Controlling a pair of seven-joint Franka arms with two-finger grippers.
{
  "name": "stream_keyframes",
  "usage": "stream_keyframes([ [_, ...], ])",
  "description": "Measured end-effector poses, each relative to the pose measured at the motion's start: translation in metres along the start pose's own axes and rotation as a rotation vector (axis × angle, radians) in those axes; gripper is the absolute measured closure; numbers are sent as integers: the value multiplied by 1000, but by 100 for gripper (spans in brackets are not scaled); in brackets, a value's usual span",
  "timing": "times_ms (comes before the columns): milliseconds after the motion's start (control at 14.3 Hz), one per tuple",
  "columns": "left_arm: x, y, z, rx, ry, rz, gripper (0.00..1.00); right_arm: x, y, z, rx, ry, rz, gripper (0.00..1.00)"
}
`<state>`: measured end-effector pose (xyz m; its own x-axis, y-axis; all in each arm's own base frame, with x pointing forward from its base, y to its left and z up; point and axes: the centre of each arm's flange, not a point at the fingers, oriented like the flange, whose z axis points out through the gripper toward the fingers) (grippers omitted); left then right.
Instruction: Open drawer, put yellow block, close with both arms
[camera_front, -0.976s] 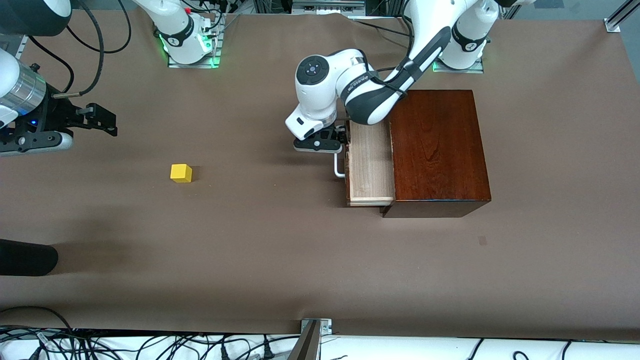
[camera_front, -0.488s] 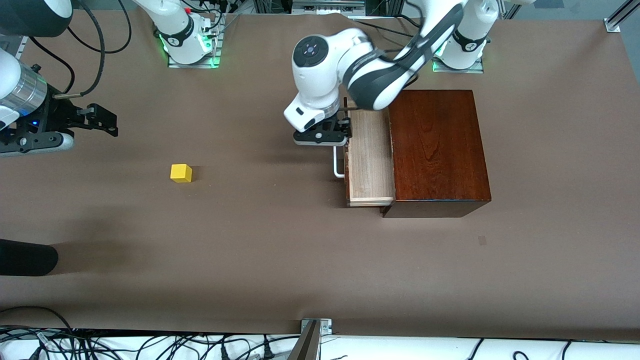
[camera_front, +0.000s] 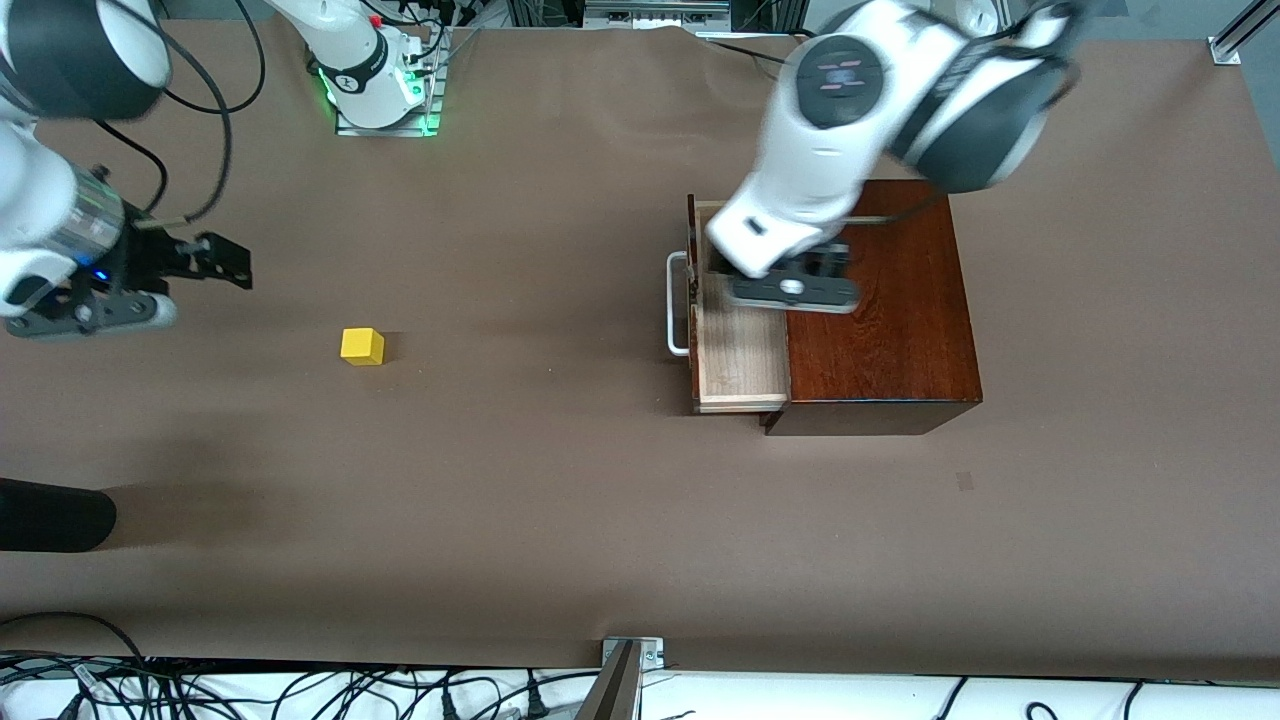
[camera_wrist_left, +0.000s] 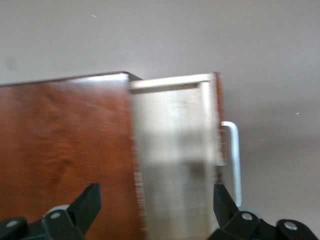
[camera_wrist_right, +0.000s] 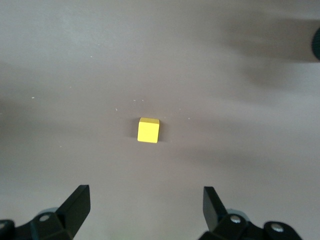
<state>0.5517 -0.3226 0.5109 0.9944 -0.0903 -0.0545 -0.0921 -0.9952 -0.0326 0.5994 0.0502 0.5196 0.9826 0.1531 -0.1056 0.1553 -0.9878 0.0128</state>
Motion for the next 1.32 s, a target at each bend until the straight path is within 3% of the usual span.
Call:
stream_keyframes([
  [348,6,-162,-52,25,-29,98,0,13,11,111,-4,63,19,0],
  [557,-2,-275,-76,20,-3,56,0,4,12,165,1,100,57,0],
  [697,-11,-318,-85,21,11,0,0,-5,10,195,1,126,69,0],
  [1045,-25,-332,-76,22,71,-22,0,-26,6,258,7,141,108,0],
  [1324,-41,-337,-76,18,65,-34,0,-43,-1,295,11,137,133,0],
])
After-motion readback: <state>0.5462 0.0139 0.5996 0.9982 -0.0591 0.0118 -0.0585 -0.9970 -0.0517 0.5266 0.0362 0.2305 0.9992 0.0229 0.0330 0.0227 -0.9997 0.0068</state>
